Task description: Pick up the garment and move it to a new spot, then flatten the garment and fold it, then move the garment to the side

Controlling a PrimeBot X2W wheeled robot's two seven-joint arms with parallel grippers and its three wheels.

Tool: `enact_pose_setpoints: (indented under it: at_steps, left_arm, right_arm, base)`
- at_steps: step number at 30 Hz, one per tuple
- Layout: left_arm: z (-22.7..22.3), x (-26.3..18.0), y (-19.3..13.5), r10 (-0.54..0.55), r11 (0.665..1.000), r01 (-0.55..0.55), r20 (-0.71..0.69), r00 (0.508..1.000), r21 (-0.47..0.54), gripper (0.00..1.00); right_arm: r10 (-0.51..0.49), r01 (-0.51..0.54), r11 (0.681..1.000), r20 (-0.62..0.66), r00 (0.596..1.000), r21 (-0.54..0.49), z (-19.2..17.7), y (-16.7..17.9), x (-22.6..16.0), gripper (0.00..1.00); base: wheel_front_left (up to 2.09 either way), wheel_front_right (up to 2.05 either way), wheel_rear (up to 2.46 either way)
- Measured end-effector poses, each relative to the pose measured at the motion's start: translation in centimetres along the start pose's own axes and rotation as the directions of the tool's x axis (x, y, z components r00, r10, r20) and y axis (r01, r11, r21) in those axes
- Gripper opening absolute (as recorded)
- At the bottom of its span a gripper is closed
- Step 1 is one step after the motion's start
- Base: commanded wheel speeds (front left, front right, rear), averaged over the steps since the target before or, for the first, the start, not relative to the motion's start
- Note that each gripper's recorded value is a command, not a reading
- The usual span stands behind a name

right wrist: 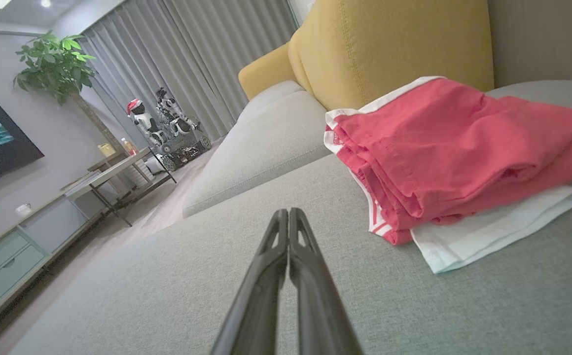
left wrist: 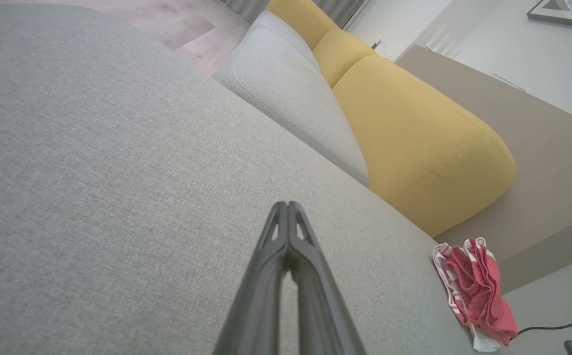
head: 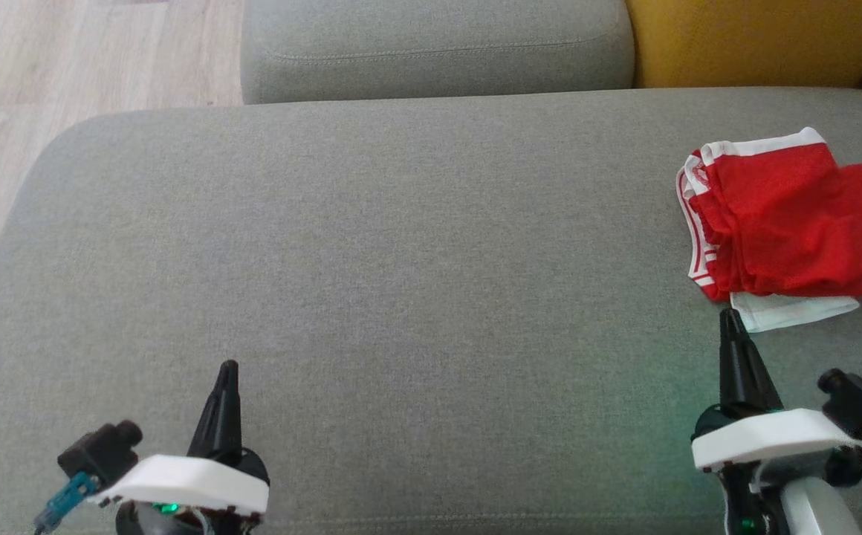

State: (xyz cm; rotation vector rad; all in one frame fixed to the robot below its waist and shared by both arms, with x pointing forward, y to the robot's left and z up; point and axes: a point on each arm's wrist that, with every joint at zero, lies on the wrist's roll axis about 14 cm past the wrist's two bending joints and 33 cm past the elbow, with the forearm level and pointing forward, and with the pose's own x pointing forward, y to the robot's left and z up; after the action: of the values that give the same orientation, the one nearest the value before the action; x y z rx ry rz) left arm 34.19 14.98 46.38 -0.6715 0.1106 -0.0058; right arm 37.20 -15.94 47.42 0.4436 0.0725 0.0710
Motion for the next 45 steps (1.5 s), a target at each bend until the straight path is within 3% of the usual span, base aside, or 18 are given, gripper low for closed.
enact_pose_setpoints:
  at_steps: [12,23,45]
  left_arm:
    - [0.2,0.2,0.7,0.024,0.994,-0.025,-0.009,1.0,-0.106,0.0]
    - [0.3,0.7,0.9,0.033,0.977,-0.037,-0.023,0.999,-0.209,0.0]
    - [1.2,1.4,1.6,0.044,0.909,-0.05,-0.024,0.999,-0.414,0.0]
  right_arm:
    - [-0.035,0.035,0.991,-0.006,0.999,0.132,0.1,-0.8,-0.1,0.0]
    - [-0.064,0.065,0.963,-0.013,0.998,0.262,0.2,-1.5,-0.2,0.0]
    - [-0.104,0.1,0.855,-0.021,0.994,0.508,0.5,-2.7,-0.3,0.0]
  base:
    - [0.0,0.0,0.0]
    - [0.0,0.0,0.0]
    - [0.0,0.0,0.0]
